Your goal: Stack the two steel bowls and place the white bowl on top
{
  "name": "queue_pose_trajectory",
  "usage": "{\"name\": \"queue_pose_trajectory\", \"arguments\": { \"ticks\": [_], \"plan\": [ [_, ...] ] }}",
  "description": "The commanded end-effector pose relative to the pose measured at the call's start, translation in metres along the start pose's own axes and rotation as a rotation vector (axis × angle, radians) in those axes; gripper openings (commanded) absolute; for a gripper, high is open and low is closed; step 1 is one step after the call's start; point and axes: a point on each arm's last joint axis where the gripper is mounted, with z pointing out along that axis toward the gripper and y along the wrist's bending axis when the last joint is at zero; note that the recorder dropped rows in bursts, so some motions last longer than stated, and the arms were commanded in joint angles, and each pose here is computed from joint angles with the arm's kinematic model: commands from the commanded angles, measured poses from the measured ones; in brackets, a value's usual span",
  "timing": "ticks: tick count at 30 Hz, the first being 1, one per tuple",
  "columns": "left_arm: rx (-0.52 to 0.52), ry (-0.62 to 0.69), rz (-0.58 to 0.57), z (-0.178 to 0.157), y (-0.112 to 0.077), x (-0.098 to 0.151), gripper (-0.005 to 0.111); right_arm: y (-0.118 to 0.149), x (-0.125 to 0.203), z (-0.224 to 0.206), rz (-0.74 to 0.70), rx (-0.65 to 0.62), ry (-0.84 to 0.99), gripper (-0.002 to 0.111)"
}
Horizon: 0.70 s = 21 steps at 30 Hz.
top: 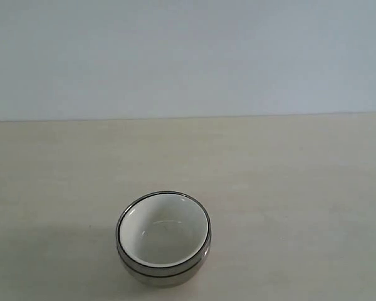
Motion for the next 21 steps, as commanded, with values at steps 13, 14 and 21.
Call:
{"name": "queue_pose_trajectory", "arguments": {
  "ticks": [13,14,21],
  "plan": [
    [-0.262,0.077,-0.075,0.005,0.030,0.078,0.004,0.000,-0.001,0.000,-0.002,0.006,-0.009,0.000],
    [-0.263,0.080,-0.081,0.005,0.030,0.079,0.004,0.000,-0.001,0.000,-0.002,0.006,-0.009,0.000],
    [-0.254,0.104,-0.073,0.005,0.030,0.081,0.004,0.000,-0.001,0.000,-0.002,0.006,-0.009,0.000]
  ]
}}
